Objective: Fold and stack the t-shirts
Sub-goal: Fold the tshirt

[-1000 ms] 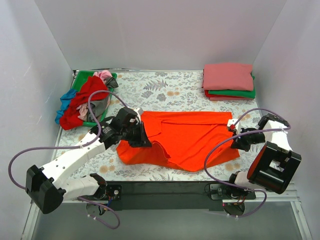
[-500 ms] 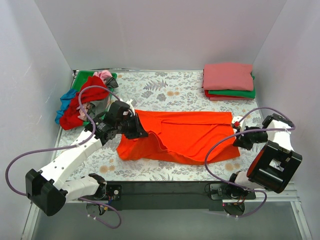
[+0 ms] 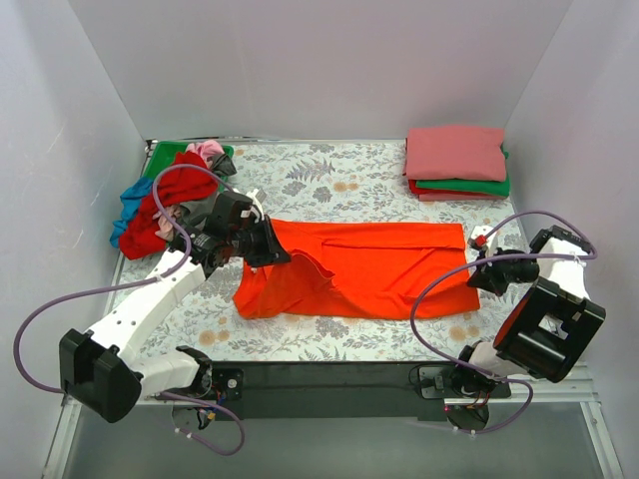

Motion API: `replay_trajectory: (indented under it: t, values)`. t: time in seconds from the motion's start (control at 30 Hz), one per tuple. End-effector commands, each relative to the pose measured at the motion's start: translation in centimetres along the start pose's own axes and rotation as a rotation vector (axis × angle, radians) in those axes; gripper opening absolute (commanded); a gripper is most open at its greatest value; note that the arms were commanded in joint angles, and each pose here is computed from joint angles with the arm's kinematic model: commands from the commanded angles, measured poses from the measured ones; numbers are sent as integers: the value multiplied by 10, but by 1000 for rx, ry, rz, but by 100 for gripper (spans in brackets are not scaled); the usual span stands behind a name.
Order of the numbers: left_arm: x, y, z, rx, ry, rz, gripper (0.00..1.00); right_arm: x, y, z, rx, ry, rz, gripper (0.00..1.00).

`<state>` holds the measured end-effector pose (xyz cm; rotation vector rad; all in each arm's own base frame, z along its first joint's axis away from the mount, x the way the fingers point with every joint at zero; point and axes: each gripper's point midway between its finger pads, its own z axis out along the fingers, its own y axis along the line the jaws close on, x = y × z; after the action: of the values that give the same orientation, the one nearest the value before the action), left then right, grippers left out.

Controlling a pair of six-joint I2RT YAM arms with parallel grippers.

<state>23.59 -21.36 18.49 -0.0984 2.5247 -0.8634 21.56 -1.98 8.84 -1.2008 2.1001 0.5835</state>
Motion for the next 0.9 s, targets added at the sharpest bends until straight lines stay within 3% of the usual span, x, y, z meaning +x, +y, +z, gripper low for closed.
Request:
replay_trajectory:
  t: [0.0, 0.87]
  values:
    - [-18, -12, -8, 50, -44, 32, 0, -15, -17, -7, 55, -55, 8, 1]
    - [-51, 7, 11, 25, -48, -3, 0, 0, -57, 6, 194, -85, 186, 1]
